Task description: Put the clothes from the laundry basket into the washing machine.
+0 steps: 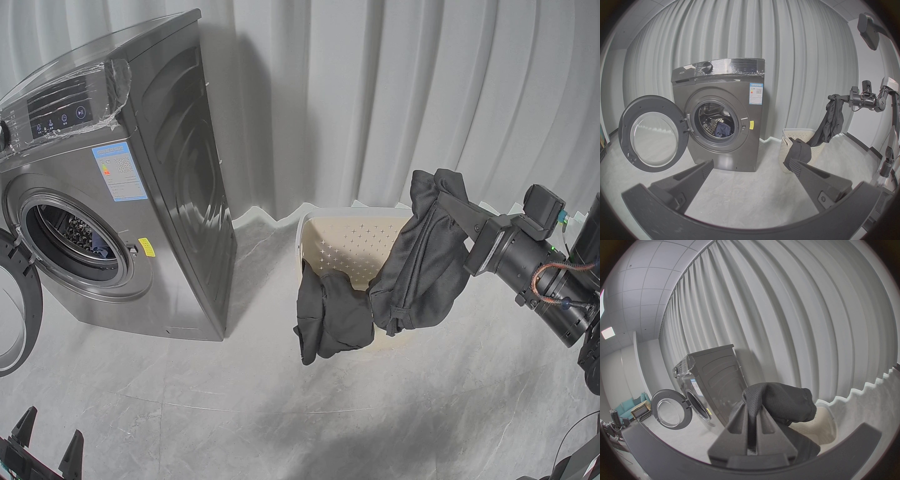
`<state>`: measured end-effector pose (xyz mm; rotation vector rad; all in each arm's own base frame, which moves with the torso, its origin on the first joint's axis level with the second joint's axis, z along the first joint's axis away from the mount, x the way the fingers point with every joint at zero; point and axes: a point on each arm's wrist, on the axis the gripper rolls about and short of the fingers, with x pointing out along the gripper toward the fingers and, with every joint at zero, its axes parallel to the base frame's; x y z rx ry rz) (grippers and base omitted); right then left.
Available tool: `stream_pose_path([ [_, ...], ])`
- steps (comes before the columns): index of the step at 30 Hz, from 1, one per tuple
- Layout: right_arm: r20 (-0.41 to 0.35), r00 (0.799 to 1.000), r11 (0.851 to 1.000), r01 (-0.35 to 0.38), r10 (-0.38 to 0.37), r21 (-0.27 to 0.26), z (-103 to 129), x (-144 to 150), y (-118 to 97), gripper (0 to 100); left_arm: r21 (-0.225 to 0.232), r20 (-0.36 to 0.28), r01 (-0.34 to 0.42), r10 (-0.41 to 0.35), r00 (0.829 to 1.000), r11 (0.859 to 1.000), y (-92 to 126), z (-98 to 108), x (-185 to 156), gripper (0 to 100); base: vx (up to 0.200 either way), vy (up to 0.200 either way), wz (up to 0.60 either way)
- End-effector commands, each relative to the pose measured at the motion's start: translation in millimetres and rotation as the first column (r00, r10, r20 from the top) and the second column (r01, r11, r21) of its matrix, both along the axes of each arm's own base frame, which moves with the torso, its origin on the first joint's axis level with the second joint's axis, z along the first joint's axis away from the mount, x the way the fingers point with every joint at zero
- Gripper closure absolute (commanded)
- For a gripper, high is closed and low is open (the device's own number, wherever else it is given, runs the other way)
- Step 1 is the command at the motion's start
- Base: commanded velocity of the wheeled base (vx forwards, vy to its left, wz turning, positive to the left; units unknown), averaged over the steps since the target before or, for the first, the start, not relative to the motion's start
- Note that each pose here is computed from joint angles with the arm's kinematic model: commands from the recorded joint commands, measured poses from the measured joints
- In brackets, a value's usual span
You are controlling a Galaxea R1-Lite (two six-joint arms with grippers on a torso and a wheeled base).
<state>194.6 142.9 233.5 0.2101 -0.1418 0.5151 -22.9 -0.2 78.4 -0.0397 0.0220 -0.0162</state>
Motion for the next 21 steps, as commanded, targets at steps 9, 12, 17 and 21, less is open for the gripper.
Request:
stream_pose_path([
  [9, 0.028, 0.999, 1.000, -0.025, 0.024, 0.019, 1.8, -0.1, 6.0, 100, 0.000, 0.006, 0.000, 0.000, 1.000, 1.000, 0.0, -3.1, -0.5, 0, 0.000, 0.200, 0.00],
  [12, 0.026, 0.999, 0.999, -0.035, 0.035, 0.017, 0.8, -1.0, 8.2, 100, 0.000, 0.006, 0.000, 0.000, 1.000, 1.000, 0.0, -3.1, -0.5, 0, 0.000, 0.200, 0.00],
  [17, 0.024, 0.999, 0.999, -0.047, 0.047, 0.015, 0.0, -2.6, 9.9, 100, 0.000, 0.006, 0.002, -0.002, 1.000, 1.000, 0.0, -3.1, -0.5, 0, 0.000, 0.200, 0.00],
  [21, 0.023, 0.998, 0.998, -0.055, 0.055, 0.014, -0.4, -3.9, 11.3, 100, 0.000, 0.006, 0.000, 0.000, 1.000, 1.000, 0.0, -3.1, -0.5, 0, 0.000, 0.200, 0.00],
])
